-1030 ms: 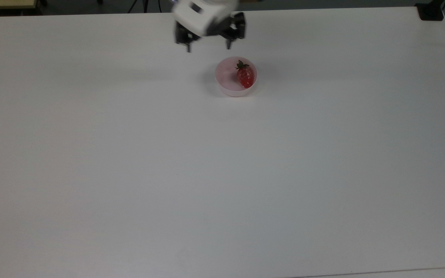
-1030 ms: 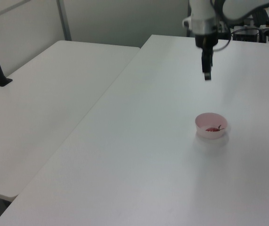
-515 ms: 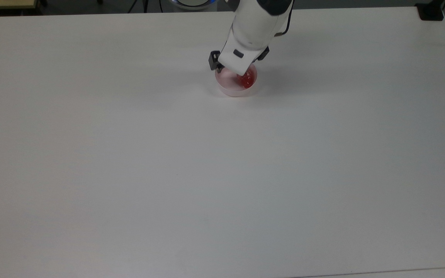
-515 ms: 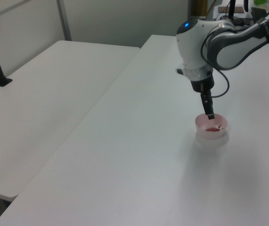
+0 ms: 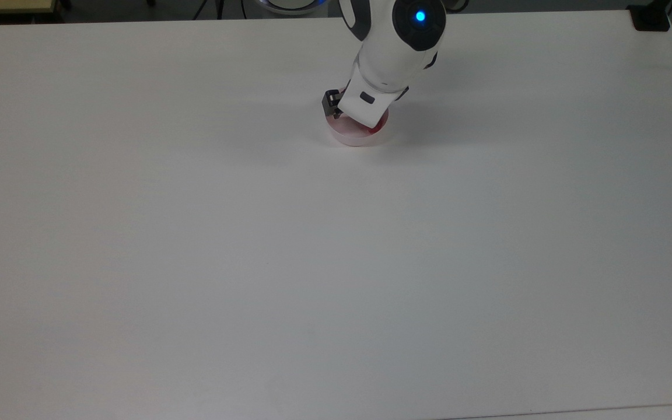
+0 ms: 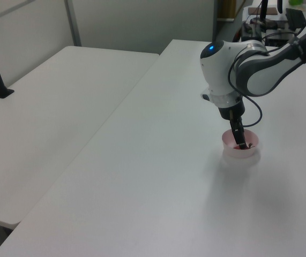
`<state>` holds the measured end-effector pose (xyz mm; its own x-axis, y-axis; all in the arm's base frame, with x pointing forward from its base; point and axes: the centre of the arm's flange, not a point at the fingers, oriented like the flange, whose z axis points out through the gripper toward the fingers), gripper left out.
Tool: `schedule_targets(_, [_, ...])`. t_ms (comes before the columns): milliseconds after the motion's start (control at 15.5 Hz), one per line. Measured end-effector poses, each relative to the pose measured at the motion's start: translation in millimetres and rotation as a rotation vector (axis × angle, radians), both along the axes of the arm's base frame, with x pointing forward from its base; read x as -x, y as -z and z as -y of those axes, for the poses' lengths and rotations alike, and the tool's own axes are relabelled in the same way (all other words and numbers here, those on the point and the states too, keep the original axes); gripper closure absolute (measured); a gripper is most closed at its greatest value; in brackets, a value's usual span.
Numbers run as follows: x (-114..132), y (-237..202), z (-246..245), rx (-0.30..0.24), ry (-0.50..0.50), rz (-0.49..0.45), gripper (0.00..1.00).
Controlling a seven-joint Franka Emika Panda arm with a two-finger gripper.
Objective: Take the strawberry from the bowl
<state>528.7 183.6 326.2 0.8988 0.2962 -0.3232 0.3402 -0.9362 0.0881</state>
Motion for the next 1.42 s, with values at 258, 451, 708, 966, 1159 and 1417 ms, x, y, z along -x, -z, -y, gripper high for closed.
schedule_targets(258, [4,26,-10,-0.001,0.015,0.027,0.19])
schedule_targets(451, [5,29,-10,-0.005,0.015,0.033,0.22])
schedule_targets(708, [4,25,-10,-0.008,0.015,0.04,0.46])
schedule_targets(966, [2,22,-5,-0.008,0.023,0.046,0.59])
schedule_targets(1159, [0,7,-1,-0.015,0.033,0.058,0.59])
schedule_targets(1417, [-10,-41,14,-0.066,0.061,0.047,0.59])
